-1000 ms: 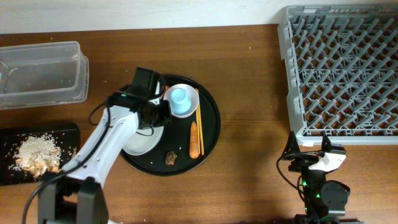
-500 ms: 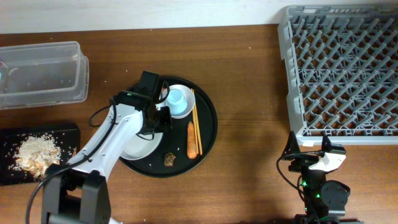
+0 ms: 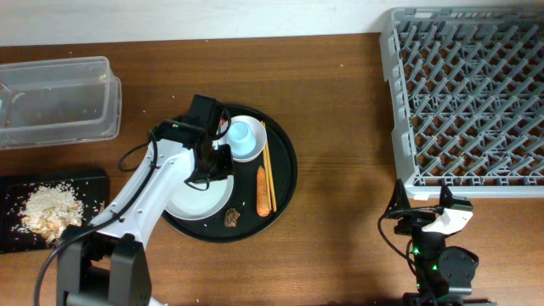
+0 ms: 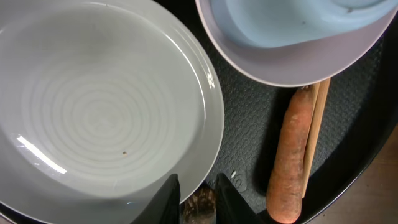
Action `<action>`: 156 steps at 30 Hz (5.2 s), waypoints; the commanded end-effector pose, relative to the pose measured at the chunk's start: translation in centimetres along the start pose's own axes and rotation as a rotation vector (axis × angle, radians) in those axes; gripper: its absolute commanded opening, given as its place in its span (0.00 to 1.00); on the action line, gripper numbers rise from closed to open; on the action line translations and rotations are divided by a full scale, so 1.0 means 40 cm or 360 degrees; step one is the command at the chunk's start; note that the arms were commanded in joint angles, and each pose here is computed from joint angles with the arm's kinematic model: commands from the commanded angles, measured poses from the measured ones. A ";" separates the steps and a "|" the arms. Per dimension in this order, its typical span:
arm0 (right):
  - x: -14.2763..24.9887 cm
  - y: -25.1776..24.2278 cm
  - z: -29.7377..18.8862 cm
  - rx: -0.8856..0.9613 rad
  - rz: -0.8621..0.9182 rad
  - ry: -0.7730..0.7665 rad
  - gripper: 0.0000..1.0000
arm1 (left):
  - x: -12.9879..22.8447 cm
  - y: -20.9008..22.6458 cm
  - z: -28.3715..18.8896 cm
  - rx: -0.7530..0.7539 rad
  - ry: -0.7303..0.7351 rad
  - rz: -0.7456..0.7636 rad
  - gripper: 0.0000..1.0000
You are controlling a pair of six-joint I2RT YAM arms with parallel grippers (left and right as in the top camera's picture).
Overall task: Sort waste into correct bins and load items into the dishwasher rack
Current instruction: 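Carry the empty plate back and set it on the round tray, then grasp the brown shell piece on the tray with the left gripper, then carry the shell piece left and drop it on the black tray, then reach the left gripper to the carrot and grasp it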
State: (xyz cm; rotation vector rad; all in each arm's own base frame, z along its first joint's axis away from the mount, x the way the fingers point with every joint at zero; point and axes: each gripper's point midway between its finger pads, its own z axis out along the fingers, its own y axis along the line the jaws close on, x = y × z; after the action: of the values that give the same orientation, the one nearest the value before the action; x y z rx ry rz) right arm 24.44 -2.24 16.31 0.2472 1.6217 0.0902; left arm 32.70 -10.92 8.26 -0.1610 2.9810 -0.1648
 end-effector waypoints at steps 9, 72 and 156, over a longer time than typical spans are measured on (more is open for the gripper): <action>0.020 -0.004 0.003 0.0008 0.0006 0.0021 0.98 | 0.101 -0.042 -0.043 0.0088 0.0300 0.0082 0.19; 0.020 -0.004 0.003 0.0008 0.0006 0.0020 0.98 | 0.260 -0.016 0.171 -0.0096 0.0298 0.0239 0.26; 0.020 -0.004 0.003 0.0008 0.0006 0.0021 0.98 | 0.037 -0.075 -0.041 0.0295 0.0056 -0.0022 0.42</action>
State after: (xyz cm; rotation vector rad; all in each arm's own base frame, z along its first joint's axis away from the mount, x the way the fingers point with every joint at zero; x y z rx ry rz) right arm 24.44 -2.25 16.30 0.2475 1.6220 0.0899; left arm 33.22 -11.54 12.24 -0.2235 2.9127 -0.5162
